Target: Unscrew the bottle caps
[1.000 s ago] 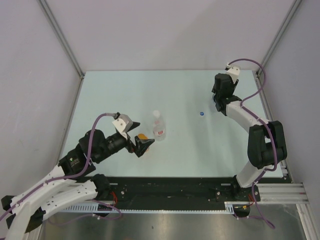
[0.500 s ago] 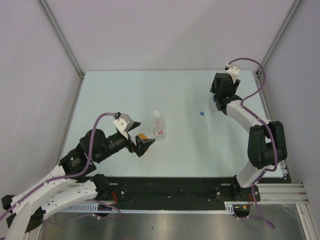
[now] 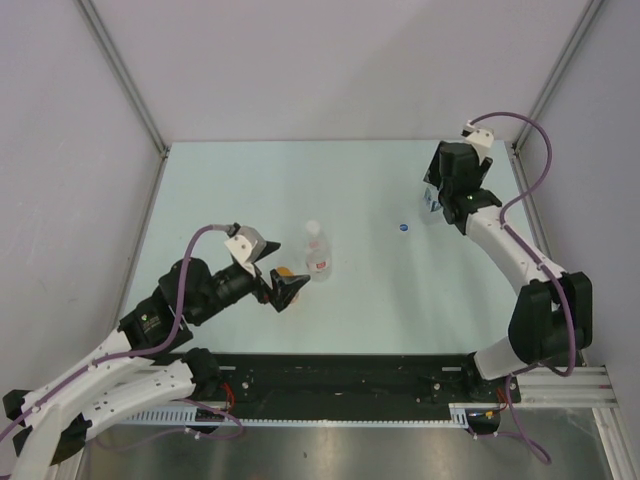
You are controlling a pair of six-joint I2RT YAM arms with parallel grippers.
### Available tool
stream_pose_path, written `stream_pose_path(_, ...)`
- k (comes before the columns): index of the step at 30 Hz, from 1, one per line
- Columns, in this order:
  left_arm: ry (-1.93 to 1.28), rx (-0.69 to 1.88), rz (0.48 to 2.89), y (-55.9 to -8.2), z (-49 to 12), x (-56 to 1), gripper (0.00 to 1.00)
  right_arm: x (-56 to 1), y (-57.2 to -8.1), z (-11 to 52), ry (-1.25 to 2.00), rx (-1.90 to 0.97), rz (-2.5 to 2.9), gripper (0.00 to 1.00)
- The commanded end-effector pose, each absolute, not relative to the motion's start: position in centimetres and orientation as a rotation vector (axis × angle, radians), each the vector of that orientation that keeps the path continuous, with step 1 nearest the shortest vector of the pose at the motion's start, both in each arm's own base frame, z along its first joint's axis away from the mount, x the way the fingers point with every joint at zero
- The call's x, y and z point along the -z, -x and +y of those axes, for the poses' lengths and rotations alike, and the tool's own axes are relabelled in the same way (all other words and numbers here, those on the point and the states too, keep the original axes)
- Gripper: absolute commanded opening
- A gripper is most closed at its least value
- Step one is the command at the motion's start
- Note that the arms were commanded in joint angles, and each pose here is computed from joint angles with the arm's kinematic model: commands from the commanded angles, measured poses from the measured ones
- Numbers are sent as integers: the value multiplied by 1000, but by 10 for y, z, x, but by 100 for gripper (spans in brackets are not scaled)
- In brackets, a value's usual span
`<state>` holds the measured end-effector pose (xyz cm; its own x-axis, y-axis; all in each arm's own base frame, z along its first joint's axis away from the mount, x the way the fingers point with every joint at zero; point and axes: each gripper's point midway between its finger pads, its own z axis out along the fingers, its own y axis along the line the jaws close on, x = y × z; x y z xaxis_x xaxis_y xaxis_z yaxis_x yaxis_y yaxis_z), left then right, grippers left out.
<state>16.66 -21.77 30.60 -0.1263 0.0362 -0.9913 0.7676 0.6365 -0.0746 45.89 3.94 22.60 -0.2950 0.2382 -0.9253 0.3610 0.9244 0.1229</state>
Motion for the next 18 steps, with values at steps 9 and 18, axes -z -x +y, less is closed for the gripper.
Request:
stream_pose_path(9, -120, 343, 1684, -224, -141, -313, 100, -327, -345, 195, 56, -302, 1806, 72)
stream_pose_path(18, 5, 372, 1752, -226, -130, -303, 100, -318, -281, 301, 371, -600, 1764, 76)
